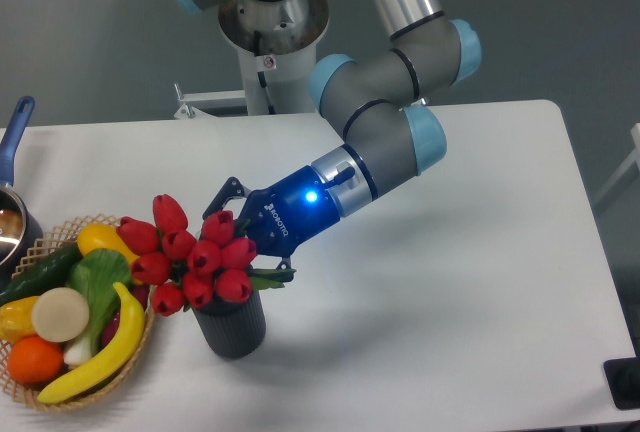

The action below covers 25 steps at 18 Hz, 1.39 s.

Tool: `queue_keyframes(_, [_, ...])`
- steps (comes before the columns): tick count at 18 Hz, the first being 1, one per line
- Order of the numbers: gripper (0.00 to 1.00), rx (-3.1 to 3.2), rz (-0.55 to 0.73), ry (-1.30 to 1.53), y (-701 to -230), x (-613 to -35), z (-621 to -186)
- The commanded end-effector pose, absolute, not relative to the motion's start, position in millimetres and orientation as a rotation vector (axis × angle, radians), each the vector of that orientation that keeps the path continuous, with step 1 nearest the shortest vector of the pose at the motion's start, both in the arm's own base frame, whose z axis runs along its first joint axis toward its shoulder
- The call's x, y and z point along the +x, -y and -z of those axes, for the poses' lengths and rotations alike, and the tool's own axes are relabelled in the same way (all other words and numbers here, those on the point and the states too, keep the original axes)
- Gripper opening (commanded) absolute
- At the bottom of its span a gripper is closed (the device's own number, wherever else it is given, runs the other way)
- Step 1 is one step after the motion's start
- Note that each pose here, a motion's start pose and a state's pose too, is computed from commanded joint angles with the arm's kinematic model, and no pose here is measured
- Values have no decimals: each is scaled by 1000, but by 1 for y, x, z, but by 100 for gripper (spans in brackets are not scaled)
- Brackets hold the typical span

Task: Insert the flowers into the vase
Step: 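Lower the tulip stems into the vase opening, then push the tulips deeper into the vase and straighten the bunch upright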

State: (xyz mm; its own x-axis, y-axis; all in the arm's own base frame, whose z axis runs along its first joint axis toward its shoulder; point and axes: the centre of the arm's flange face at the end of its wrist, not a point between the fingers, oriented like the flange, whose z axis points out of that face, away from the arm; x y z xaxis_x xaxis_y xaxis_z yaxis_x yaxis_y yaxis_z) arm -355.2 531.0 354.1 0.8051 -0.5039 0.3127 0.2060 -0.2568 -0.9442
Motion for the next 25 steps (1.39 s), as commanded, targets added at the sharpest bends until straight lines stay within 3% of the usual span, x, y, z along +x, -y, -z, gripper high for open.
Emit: queue_keyframes(25, [40,-1706,688,-234,-532,-359,-334])
